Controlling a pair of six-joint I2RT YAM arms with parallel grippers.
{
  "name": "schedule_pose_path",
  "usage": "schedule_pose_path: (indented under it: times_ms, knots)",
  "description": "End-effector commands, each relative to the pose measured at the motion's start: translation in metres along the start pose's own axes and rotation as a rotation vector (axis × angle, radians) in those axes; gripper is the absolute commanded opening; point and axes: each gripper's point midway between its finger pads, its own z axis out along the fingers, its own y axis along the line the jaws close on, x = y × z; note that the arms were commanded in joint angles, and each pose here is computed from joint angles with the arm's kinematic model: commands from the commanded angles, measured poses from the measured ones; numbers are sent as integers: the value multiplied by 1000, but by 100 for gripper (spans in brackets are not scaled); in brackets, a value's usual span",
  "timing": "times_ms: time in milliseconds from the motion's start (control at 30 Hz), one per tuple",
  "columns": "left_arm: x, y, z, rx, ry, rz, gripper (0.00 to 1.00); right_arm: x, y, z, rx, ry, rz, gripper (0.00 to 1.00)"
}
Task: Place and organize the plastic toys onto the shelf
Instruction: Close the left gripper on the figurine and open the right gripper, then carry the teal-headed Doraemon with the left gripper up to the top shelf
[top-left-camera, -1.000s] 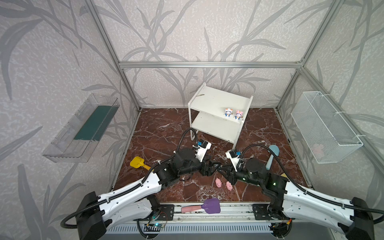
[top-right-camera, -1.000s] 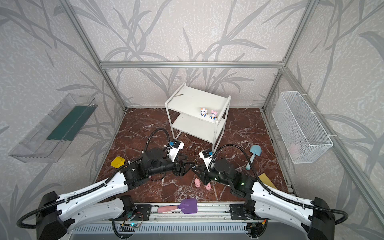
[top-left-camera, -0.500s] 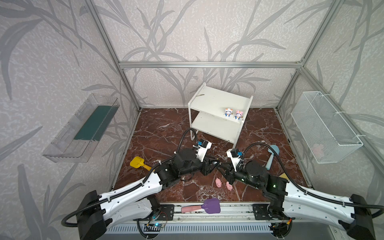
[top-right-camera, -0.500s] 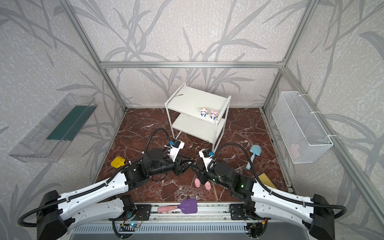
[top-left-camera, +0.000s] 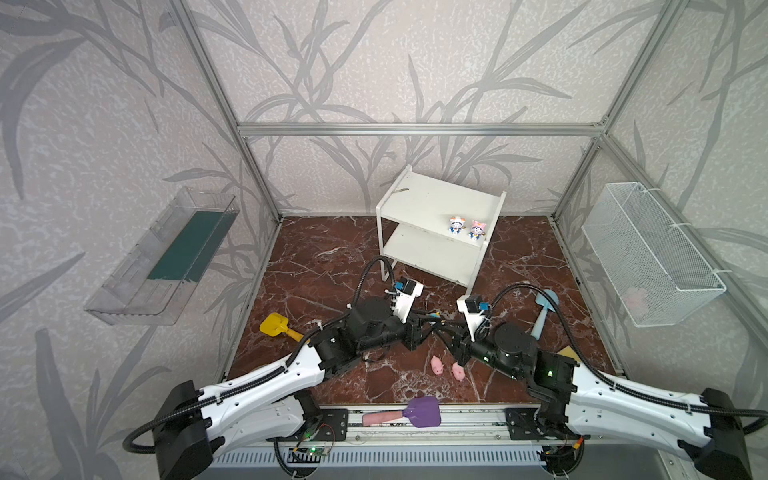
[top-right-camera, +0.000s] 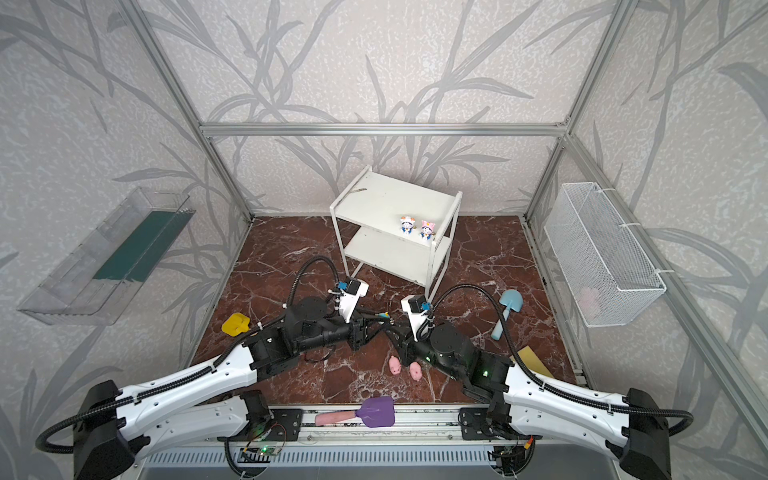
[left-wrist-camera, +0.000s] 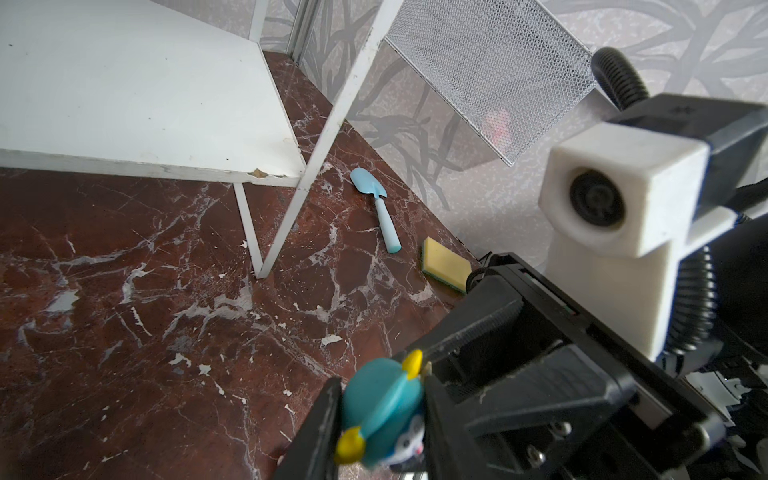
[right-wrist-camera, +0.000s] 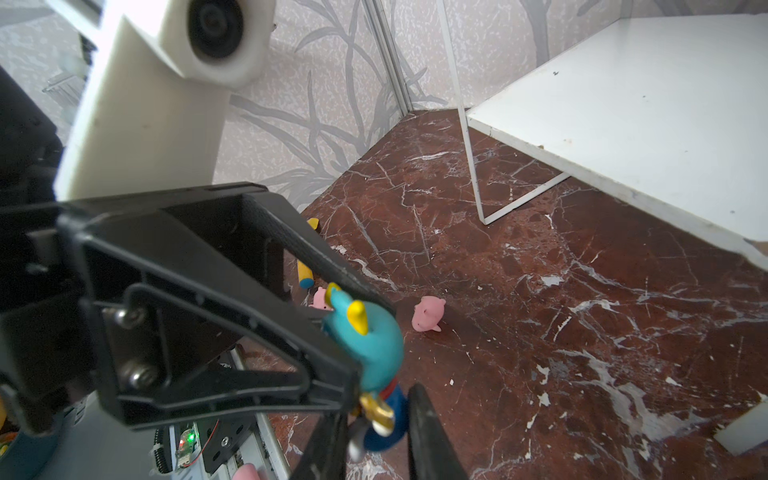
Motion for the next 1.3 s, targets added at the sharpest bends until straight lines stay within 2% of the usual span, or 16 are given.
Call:
schedule_pose_path:
  times_ms: [0,100,200,367,600,800,1033,1167,1200,1267]
  knots:
    - [1,3,1,-11,1,-5,26,-22,9,-1,-25,-82,5,17]
    - [-2,1,1,-13,0,7,22,-20,11,0,-32,-72,6,21]
    - [-8,1,-1,-32,2,43,21,-18,14,1,-47,-56,-1,33]
    - [-28,3,-13,-117,30,179,19,-8,21,-3,-86,9,-39,52]
    - [-73,0,-24,-188,74,378,19,12,17,-21,-92,115,-116,74]
    - [-124,-4,-24,-218,59,530,19,20,-4,-42,-2,164,-158,83]
    - [-177,5,-14,-234,38,600,19,22,-27,-74,92,176,-202,90]
    - [-194,9,-3,-224,55,645,19,22,-34,-87,110,163,-206,95]
    - [-198,12,0,-226,60,657,19,22,-34,-89,106,152,-206,100]
    - [-206,16,5,-232,65,671,18,20,-34,-93,102,139,-204,99]
